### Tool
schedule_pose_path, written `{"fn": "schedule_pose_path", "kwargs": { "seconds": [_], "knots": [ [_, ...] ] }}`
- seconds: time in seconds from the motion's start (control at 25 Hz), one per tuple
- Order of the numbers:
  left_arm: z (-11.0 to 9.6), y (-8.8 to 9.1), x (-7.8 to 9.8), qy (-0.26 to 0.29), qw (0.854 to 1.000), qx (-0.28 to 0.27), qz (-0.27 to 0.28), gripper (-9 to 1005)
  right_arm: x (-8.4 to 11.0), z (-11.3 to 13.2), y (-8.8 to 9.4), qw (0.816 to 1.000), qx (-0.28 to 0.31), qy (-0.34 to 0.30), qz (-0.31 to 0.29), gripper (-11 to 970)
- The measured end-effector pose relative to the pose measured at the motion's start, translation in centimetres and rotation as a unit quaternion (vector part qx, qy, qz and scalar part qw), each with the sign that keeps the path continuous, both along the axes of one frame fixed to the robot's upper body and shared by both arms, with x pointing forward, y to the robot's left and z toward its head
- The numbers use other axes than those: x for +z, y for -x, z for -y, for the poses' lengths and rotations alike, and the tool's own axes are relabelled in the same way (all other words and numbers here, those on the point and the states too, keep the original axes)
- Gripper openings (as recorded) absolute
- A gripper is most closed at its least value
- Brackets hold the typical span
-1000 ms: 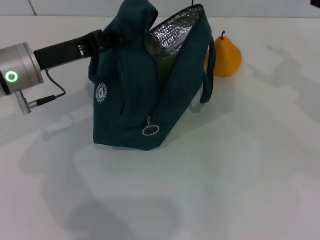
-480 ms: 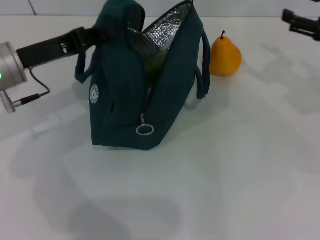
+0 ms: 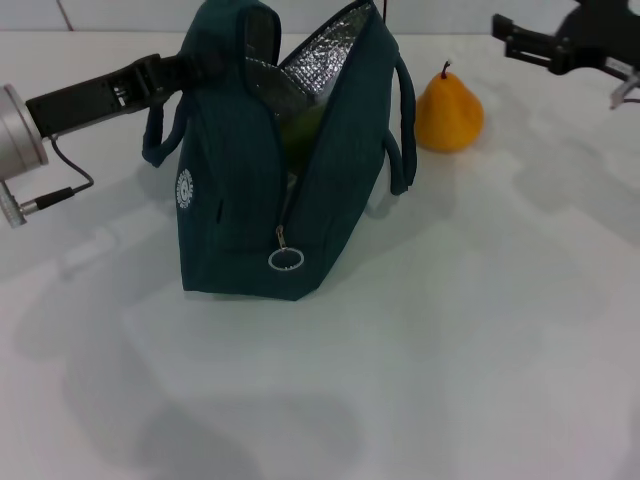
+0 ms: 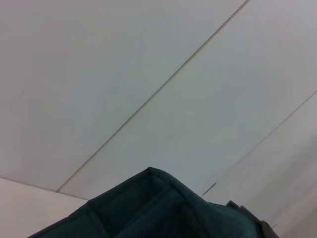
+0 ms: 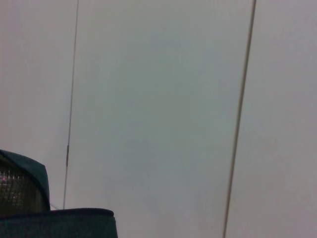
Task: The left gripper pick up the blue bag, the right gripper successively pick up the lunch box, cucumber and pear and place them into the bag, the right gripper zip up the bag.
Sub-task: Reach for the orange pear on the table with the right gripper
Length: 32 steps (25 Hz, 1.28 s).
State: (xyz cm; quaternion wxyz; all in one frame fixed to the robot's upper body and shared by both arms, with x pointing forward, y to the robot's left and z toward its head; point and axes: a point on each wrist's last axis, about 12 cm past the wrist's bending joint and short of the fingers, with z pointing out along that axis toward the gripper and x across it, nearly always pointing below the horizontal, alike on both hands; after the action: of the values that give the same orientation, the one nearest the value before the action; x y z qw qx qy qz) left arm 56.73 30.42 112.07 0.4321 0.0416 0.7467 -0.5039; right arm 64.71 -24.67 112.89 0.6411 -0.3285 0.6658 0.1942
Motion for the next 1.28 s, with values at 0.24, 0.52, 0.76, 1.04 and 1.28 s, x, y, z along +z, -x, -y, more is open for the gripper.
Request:
{"fn": "schedule_pose_path", "kwargs": {
  "seconds": [0.24, 0.52, 0.76, 1.04, 1.28],
  "knots": [
    [0.2, -0.3, 0.1, -0.001, 1.000, 0.003, 0.001, 66, -1.1, -1.8, -0.5, 1.000, -0.003, 0.002, -0.017, 860],
    [0.2, -0.2, 0.0, 0.001, 1.000, 0.005, 0.000, 66, -2.1, -3.4, -0.6, 0.999, -0.007, 0.000, -0.040, 859],
    [0.2, -0.2, -0.1, 0.001, 1.000, 0.006, 0.000, 66, -2.7, -4.1, -0.7, 0.998, -0.013, 0.008, -0.054, 854],
    [0.3, -0.4, -0.1, -0.001, 1.000, 0.010, -0.001, 66, -2.8, -4.9, -1.0, 0.998, -0.015, 0.019, -0.055, 855],
    [0.3, -0.4, -0.1, 0.000, 1.000, 0.011, -0.002, 66, -2.7, -5.6, -1.5, 0.998, -0.023, 0.035, -0.052, 854]
  ]
}}
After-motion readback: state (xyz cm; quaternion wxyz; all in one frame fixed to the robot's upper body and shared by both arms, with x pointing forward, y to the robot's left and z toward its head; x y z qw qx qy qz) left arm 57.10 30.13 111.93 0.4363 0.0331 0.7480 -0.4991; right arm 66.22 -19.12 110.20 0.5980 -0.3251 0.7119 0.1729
